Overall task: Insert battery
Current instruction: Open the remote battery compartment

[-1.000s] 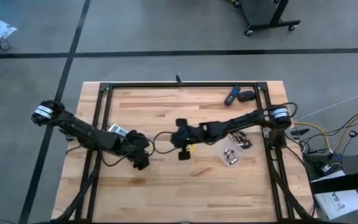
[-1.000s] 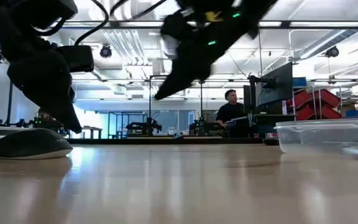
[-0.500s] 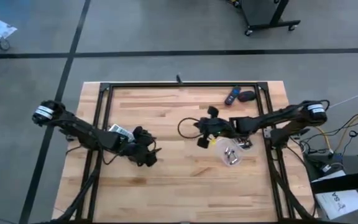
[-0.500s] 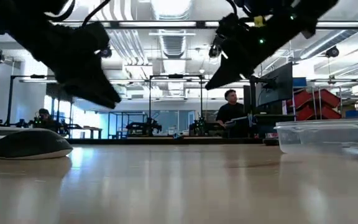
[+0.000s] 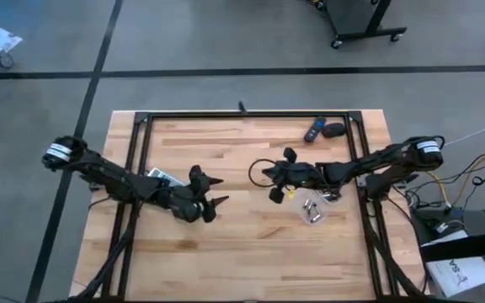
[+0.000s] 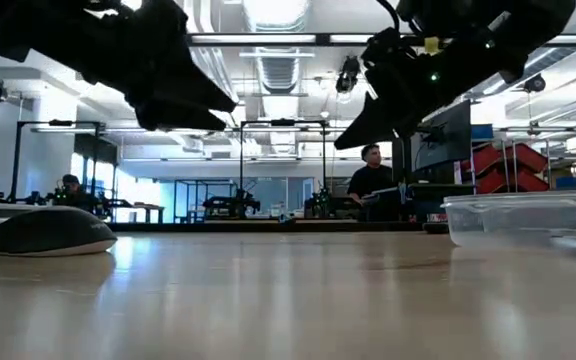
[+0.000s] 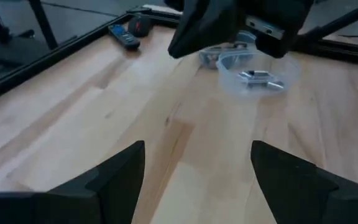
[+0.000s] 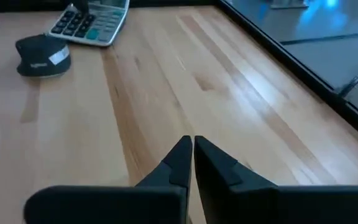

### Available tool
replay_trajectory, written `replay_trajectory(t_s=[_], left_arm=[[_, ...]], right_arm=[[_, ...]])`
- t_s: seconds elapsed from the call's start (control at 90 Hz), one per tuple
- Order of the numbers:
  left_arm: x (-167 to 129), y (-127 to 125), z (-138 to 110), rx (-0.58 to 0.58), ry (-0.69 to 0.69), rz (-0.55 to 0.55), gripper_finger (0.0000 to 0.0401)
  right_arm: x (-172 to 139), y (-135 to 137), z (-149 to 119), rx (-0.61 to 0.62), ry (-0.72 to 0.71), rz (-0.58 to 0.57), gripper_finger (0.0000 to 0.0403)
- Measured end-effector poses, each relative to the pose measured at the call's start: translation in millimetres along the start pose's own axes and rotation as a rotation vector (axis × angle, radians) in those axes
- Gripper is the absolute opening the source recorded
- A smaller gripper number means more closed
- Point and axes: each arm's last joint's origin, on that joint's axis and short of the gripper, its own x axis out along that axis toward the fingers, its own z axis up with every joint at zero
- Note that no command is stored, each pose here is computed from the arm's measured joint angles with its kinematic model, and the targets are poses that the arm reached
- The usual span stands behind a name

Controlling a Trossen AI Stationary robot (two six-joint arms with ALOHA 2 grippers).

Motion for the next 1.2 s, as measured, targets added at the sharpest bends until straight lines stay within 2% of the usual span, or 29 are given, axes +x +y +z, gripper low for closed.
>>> replay_trajectory(t_s=[1.2], left_arm=[[0.1, -0.1, 0.2, -0.003, -0.004, -0.001, 0.0272]], right_arm=[[-0.3, 0.7, 2.3, 0.019, -0.02, 0.025, 0.0002]])
